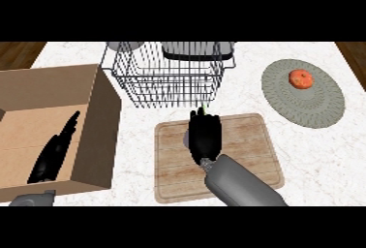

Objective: Pick the eggplant from the cutting board and place it in the basket

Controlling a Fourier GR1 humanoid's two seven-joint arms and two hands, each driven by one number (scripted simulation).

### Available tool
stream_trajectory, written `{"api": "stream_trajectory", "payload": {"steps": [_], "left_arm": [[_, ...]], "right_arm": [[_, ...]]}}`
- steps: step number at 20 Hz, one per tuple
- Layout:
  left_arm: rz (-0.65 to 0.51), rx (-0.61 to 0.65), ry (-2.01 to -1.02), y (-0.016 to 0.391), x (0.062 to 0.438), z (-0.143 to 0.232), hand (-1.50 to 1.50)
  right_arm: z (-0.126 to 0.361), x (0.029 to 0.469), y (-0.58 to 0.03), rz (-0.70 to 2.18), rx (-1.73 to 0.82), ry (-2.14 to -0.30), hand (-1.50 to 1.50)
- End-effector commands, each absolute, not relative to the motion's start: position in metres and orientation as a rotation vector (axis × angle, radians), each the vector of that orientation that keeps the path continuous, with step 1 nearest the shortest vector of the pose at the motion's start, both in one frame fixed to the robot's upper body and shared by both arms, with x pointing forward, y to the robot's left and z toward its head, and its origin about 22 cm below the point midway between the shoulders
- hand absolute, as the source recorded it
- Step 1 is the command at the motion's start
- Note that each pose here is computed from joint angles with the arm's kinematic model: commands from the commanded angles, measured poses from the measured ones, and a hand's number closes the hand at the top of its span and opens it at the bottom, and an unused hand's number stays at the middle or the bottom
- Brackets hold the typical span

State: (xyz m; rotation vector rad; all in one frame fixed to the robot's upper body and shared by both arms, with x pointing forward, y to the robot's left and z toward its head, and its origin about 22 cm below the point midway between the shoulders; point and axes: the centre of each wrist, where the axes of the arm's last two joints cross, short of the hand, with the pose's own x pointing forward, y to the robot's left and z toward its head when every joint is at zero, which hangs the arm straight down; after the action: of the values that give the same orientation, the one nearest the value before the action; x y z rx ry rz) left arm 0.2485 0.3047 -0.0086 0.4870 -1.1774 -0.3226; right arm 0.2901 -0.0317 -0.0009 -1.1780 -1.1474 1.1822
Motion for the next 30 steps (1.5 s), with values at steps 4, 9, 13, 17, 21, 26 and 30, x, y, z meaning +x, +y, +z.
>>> {"api": "stream_trajectory", "payload": {"steps": [4, 9, 13, 17, 21, 26, 30], "left_arm": [[-0.308, 0.483, -1.142, 0.304, 0.228, -0.016, 0.00], [-0.286, 0.484, -1.126, 0.318, 0.238, -0.012, 0.00], [-0.291, 0.494, -1.154, 0.295, 0.248, -0.010, 0.00], [-0.307, 0.485, -1.140, 0.311, 0.242, -0.004, 0.00], [-0.287, 0.487, -1.151, 0.314, 0.240, 0.003, 0.00], [-0.286, 0.501, -1.132, 0.303, 0.243, -0.014, 0.00], [-0.313, 0.477, -1.137, 0.303, 0.236, -0.030, 0.00]], "right_arm": [[-0.013, 0.276, -0.053, 1.074, -1.209, -1.105, 1.50], [0.019, 0.294, -0.121, 0.960, -1.195, -1.054, 1.50], [0.059, 0.276, -0.118, 0.859, -1.253, -1.189, 1.50], [0.102, 0.256, -0.123, 0.761, -1.333, -1.328, 1.50], [0.156, 0.255, -0.130, 0.700, -1.431, -1.417, 1.50], [0.227, 0.230, -0.123, 0.667, -1.404, -1.503, 1.50], [0.250, 0.219, -0.108, 0.662, -1.273, -1.593, 1.50]]}}
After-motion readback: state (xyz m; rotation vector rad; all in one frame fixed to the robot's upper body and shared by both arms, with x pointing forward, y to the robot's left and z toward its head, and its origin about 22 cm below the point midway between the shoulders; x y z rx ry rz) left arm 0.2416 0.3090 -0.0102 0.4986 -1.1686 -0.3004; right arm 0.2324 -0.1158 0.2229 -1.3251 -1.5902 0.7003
